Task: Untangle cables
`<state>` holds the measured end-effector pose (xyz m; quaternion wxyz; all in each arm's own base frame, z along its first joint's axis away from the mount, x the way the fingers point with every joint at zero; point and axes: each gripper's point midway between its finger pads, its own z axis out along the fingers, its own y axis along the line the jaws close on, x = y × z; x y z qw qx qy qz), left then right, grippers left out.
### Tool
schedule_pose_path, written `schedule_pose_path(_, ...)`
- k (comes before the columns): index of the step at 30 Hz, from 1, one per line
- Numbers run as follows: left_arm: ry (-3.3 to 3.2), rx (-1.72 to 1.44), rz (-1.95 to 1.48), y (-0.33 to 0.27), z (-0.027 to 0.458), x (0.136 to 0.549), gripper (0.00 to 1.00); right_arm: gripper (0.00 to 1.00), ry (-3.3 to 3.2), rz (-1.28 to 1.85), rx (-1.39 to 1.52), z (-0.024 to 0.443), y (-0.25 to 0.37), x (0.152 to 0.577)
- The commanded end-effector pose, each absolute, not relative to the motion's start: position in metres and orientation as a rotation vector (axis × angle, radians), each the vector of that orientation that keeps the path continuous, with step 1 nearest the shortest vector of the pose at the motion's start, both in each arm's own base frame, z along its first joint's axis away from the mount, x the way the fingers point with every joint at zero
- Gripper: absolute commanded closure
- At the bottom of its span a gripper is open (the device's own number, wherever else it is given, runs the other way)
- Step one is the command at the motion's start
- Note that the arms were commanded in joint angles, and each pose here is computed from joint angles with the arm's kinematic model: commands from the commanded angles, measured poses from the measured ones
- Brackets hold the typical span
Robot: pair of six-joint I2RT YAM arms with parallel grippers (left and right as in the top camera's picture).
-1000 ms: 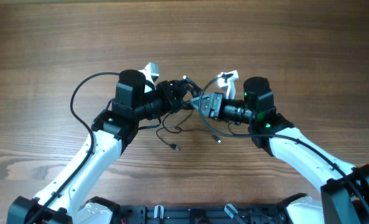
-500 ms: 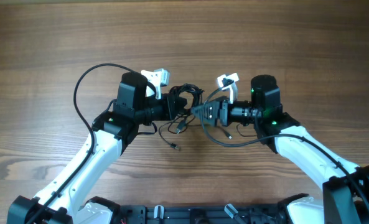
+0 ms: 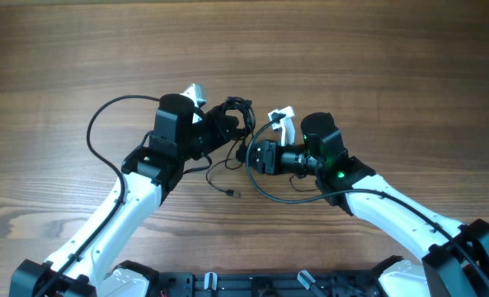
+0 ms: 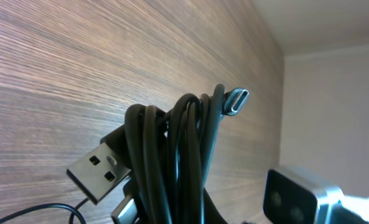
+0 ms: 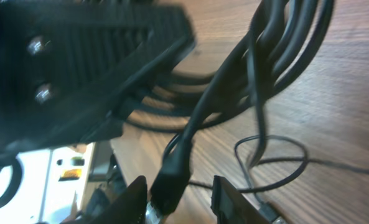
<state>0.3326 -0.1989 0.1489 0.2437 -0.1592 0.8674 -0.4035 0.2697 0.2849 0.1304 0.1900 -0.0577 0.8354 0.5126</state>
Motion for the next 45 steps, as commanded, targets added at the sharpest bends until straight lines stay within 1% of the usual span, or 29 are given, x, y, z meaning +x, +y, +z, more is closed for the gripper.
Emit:
schedule_pose_path(1,2.376,-0.376,-1.213,-0.212,0.160,0.325,0.96,0.79,2.295,1.399,-0.148,0.139,0.283,0.281)
schedule_pose_path(2,2.377,-0.374,-1.217,-0.212,0.161,0.324,0.96,0.94,2.294,1.401,-0.150,0.139,0.283,0.280)
schedule_pose_path(3,2.377,-0.373,-1.217,-0.212,0.161,0.324,0.96,0.96,2.296,1.403,-0.154,0.139,0.283,0.280)
schedule_pose_path(6,2.382,-0.228,-1.151,-0.211,0.157,0.322,0.96,0.95,2.260,1.397,-0.250,0.143,0.282,0.278)
schedule_pose_path(9,2.432,0.028,-1.019,-0.206,0.140,0.309,0.96,0.96,2.214,1.421,-0.237,0.158,0.269,0.284)
schedule_pose_path(11,2.458,0.080,-0.997,-0.205,0.134,0.303,0.96,0.96,2.185,1.403,-0.209,0.165,0.260,0.292)
schedule_pose_path(13,2.458,0.103,-1.042,-0.209,0.137,0.298,0.96,0.95,2.183,1.369,-0.180,0.164,0.256,0.298)
schedule_pose_path(15,2.431,0.223,-1.131,-0.220,0.144,0.288,0.96,0.95,2.186,1.290,-0.111,0.159,0.249,0.310)
schedule_pose_path(17,2.424,0.250,-1.193,-0.225,0.148,0.282,0.96,0.96,2.188,1.222,-0.020,0.154,0.241,0.321)
schedule_pose_path(19,2.425,0.254,-1.219,-0.227,0.149,0.280,0.96,0.95,2.212,1.176,0.009,0.144,0.237,0.326)
schedule_pose_path(21,2.422,0.260,-1.220,-0.227,0.150,0.280,0.96,0.95,2.255,1.182,0.000,0.130,0.242,0.322)
schedule_pose_path(24,2.425,0.296,-1.221,-0.229,0.145,0.279,0.96,0.96,2.294,1.256,-0.148,0.115,0.269,0.303)
schedule_pose_path(25,2.424,0.329,-1.251,-0.232,0.144,0.276,0.96,0.96,2.286,1.291,-0.202,0.113,0.277,0.298)
schedule_pose_path(27,2.362,0.471,-1.390,-0.244,0.152,0.263,0.96,0.95,2.298,1.297,-0.210,0.107,0.281,0.297)
schedule_pose_path(31,2.260,0.558,-1.455,-0.251,0.166,0.264,0.96,0.95,2.272,1.359,-0.293,0.113,0.288,0.288)
schedule_pose_path(33,2.146,0.636,-1.568,-0.252,0.187,0.260,0.96,0.96,2.276,1.399,-0.316,0.114,0.290,0.283)
schedule_pose_path(34,2.130,0.642,-1.581,-0.251,0.189,0.260,0.96,0.95,2.264,1.434,-0.345,0.118,0.293,0.279)
schedule_pose_path(35,2.127,0.633,-1.585,-0.249,0.190,0.262,0.96,0.86,2.244,1.498,-0.397,0.124,0.297,0.271)
schedule_pose_path(36,2.135,0.609,-1.589,-0.246,0.190,0.264,0.96,0.59,2.240,1.531,-0.421,0.126,0.299,0.266)
schedule_pose_path(37,2.143,0.586,-1.592,-0.244,0.191,0.266,0.96,0.52,2.243,1.541,-0.419,0.126,0.296,0.266)
schedule_pose_path(38,2.151,0.557,-1.591,-0.240,0.190,0.269,0.96,0.51,2.250,1.539,-0.386,0.126,0.291,0.271)
schedule_pose_path(39,2.160,0.528,-1.593,-0.237,0.190,0.272,0.96,0.37,2.254,1.555,-0.344,0.127,0.284,0.277)
schedule_pose_path(40,2.173,0.481,-1.596,-0.232,0.190,0.276,0.96,0.18,2.254,1.572,-0.301,0.129,0.276,0.283)
schedule_pose_path(41,2.185,0.430,-1.598,-0.226,0.190,0.281,0.96,0.07,2.235,1.592,-0.279,0.133,0.264,0.290)
schedule_pose_path(42,2.199,0.369,-1.599,-0.219,0.190,0.287,0.96,0.01,2.224,1.605,-0.258,0.135,0.253,0.296)
schedule_pose_path(45,2.292,-0.020,-1.591,-0.191,0.183,0.313,0.96,0.00,2.192,1.609,-0.187,0.140,0.224,0.313)
